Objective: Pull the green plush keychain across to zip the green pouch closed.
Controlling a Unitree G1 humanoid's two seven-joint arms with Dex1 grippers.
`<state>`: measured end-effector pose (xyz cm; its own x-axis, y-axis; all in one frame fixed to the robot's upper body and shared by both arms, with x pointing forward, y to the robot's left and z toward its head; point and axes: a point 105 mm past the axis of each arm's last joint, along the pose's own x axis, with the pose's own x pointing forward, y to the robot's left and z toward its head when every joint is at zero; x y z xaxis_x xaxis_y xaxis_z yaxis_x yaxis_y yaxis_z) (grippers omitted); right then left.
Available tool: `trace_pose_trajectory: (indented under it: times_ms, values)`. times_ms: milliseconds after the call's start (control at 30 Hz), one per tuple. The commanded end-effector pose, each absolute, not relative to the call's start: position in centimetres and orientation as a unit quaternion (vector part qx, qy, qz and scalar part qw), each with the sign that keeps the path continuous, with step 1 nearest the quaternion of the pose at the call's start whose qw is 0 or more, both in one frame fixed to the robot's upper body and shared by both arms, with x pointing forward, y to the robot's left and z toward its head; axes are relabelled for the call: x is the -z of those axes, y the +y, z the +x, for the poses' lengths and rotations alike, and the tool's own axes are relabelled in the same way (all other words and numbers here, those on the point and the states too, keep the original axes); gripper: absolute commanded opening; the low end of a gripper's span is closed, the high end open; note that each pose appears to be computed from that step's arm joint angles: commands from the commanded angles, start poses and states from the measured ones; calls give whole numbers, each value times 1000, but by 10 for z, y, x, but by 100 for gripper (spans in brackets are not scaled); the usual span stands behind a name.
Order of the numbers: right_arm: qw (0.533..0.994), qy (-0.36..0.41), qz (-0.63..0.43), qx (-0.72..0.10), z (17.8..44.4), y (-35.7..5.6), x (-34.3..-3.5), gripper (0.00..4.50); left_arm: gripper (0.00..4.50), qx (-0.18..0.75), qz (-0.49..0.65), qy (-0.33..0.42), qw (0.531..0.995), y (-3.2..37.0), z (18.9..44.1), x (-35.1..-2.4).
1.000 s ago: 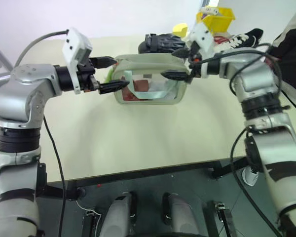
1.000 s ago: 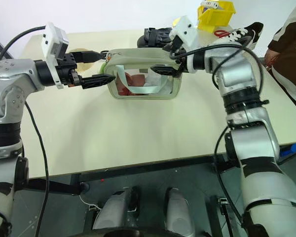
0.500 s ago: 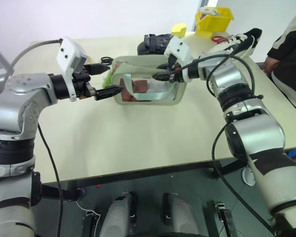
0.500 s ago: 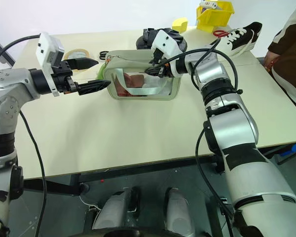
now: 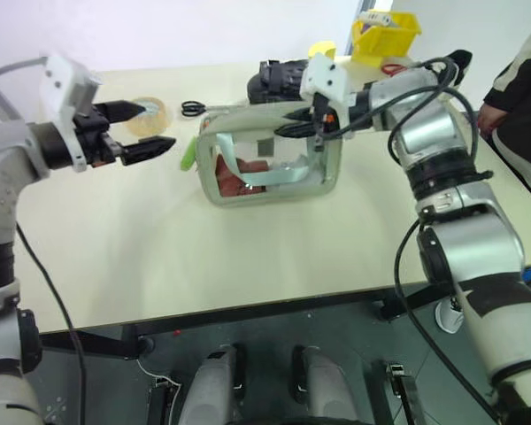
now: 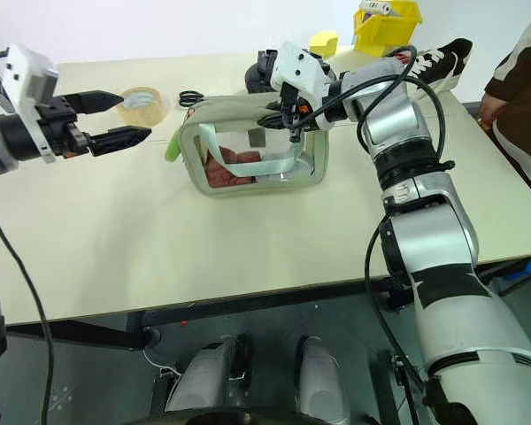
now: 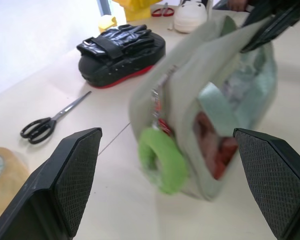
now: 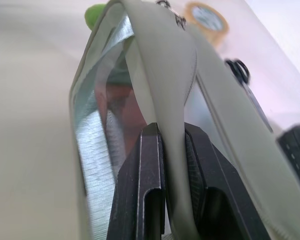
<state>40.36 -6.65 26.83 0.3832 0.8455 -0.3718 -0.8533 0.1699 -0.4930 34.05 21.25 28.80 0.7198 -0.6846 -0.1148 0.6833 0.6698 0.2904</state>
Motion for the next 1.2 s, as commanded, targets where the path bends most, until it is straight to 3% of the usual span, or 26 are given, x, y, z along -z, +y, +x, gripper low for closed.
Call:
trace_pose_trajectory:
  times_ms: [33, 233, 400, 533, 667, 867, 1033, 1167, 1200]
  values:
    - [765, -10, -317, -560, 388, -59, -279, 54, 450, 379, 168, -29, 910, 208, 336, -299]
    - [767, 21, -296, -569, 369, -55, -261, 54, 450, 396, 163, -20, 904, 205, 331, -296]
    - [762, 32, -294, -576, 355, -56, -259, 54, 450, 460, 181, 46, 868, 200, 309, -271]
    - [774, 22, -286, -564, 352, -56, -264, 232, 450, 464, 208, 84, 857, 211, 303, -257]
    - [799, -1, -299, -522, 353, -73, -283, 441, 450, 427, 229, 96, 870, 231, 312, -251]
    - [806, 10, -315, -501, 335, -109, -298, 447, 450, 382, 228, 101, 890, 248, 323, -233]
    - [803, 48, -315, -504, 322, -124, -278, 447, 450, 385, 222, 97, 890, 239, 328, -224]
    - [808, 62, -304, -500, 328, -125, -263, 447, 450, 396, 215, 91, 888, 228, 336, -221]
    - [812, 66, -300, -497, 333, -126, -259, 423, 450, 400, 216, 90, 886, 225, 338, -220]
